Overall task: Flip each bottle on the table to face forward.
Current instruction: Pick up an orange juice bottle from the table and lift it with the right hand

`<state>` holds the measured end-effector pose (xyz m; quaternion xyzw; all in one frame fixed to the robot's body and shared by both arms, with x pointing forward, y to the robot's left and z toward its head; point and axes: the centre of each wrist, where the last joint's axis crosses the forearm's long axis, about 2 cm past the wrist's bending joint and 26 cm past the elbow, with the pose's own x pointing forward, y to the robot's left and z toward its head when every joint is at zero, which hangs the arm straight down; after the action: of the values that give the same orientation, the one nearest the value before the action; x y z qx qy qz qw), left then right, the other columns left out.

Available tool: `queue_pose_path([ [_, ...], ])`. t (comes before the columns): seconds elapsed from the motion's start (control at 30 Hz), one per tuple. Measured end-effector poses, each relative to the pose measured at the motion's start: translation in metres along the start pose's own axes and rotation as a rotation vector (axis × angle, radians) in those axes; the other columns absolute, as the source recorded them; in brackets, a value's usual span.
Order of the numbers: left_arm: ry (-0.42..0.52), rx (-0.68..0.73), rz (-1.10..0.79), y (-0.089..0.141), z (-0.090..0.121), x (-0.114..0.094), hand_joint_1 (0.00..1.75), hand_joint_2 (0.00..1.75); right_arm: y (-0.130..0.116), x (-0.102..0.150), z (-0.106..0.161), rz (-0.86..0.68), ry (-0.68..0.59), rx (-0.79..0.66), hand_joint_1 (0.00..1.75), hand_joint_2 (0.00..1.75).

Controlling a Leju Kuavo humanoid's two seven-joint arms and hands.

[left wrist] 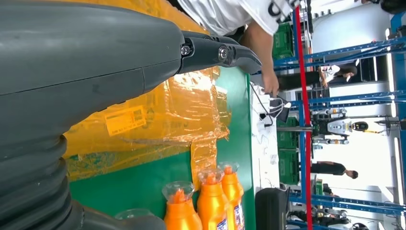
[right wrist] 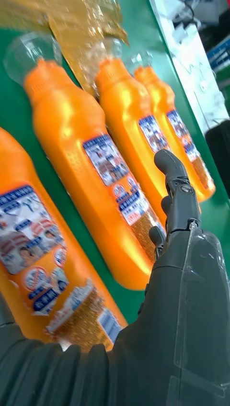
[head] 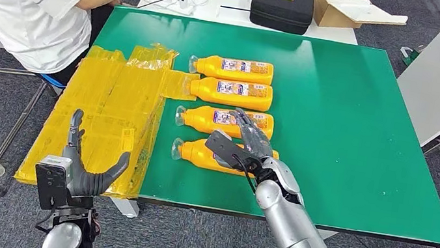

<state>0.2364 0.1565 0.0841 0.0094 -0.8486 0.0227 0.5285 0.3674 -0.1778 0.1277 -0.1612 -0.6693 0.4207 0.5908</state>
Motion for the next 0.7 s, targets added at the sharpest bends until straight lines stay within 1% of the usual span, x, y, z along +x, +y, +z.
queue_pose_path([
  [0.17, -0.001, 0.010, -0.006, 0.003, -0.001, -0.001, 0.00, 1.75, 0.004, 0.001, 0.001, -0.022, -0.020, 0.042, 0.00, 1.75],
  [0.33, -0.001, 0.015, -0.009, 0.004, -0.001, -0.002, 0.00, 1.75, 0.004, -0.001, 0.003, -0.012, -0.029, 0.077, 0.00, 1.75],
  [0.7, 0.008, 0.025, -0.015, 0.008, 0.000, -0.005, 0.00, 1.75, -0.005, -0.024, 0.012, 0.066, 0.039, 0.131, 0.00, 1.75],
])
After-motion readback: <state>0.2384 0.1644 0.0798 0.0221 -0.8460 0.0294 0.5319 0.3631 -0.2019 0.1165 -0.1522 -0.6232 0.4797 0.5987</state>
